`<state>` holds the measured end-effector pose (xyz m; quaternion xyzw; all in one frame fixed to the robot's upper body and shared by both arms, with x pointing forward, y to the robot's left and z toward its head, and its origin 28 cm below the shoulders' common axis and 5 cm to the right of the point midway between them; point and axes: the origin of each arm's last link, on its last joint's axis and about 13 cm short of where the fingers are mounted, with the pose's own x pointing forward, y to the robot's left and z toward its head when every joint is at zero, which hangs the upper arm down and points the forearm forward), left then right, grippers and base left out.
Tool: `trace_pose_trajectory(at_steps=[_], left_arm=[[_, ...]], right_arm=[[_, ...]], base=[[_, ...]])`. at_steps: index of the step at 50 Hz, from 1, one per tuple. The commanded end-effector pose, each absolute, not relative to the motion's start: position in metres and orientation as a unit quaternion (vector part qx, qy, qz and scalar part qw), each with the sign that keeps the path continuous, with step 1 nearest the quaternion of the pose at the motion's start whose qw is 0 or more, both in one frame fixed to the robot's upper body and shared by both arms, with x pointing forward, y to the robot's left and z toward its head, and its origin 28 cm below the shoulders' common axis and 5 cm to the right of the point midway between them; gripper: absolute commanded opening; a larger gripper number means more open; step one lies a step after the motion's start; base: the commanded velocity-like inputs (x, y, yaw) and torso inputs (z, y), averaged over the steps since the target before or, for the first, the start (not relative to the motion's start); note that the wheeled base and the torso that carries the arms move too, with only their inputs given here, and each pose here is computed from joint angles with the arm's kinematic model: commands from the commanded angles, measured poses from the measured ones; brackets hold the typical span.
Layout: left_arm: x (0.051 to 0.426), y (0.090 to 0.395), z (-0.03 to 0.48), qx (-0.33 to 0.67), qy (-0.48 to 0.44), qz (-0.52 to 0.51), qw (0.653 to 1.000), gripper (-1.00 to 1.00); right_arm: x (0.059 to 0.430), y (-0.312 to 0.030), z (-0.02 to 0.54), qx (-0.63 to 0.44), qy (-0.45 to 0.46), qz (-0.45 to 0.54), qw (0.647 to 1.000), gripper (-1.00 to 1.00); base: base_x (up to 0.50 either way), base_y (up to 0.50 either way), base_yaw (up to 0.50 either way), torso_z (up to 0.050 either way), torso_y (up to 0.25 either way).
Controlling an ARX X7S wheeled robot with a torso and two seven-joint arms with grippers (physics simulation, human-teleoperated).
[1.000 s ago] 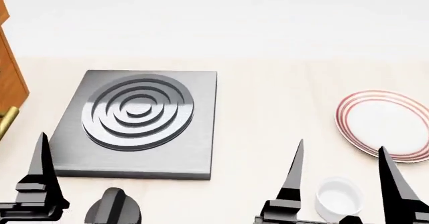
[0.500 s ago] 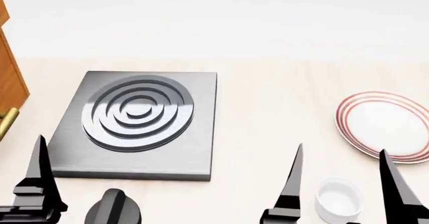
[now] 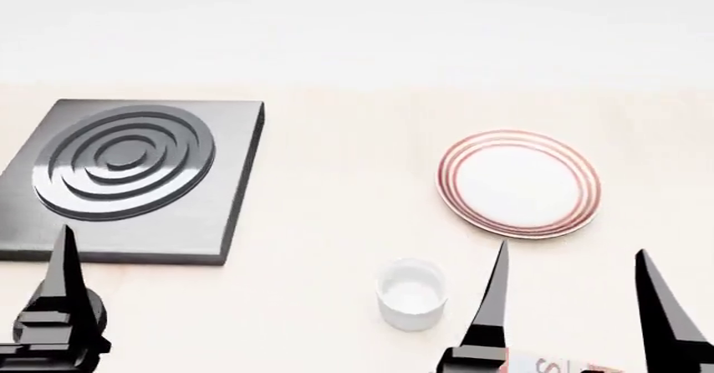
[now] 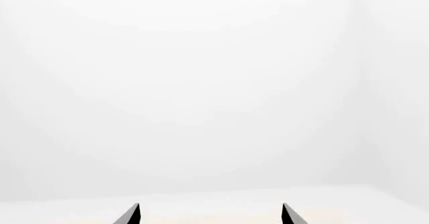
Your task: Pick the akita bowl on the cookies box and place it on the plate.
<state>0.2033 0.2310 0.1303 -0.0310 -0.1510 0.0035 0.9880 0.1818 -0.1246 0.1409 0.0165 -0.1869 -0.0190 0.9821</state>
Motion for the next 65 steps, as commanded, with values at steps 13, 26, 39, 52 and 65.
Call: trace_pose_trajectory(at_steps=[13,26,39,52,65], left_arm=[[0.2038,0.2312,0.1289,-0.031,-0.151,0.004,0.988,1.00],[0.2036,0.2317,0.1288,-0.032,-0.152,0.005,0.988,1.00],[0.2035,0.2321,0.1296,-0.032,-0.152,0.006,0.988,1.00],[0.2034,0.2322,0.1320,-0.033,-0.155,0.006,0.987,1.00],[0.2035,0.2321,0.1328,-0.034,-0.156,0.004,0.987,1.00]], right_arm=[[0.1797,-0.1281,0.1406,0.011,-0.196,-0.019,0.980,1.00],[0.1791,-0.1284,0.1408,0.010,-0.198,-0.018,0.980,1.00],[0.1795,-0.1284,0.1391,0.013,-0.201,-0.021,0.979,1.00],[0.1778,-0.1276,0.1412,0.024,-0.204,-0.003,0.979,1.00],[0.1765,-0.1289,0.1445,0.025,-0.210,0.000,0.977,1.00]], base=[[-0.07,-0.50,0.00,0.000,0.000],[-0.05,-0.50,0.00,0.000,0.000],[-0.04,-0.40,0.00,0.000,0.000],[0.35,0.00,0.00,0.000,0.000],[0.50,0.00,0.00,0.000,0.000]])
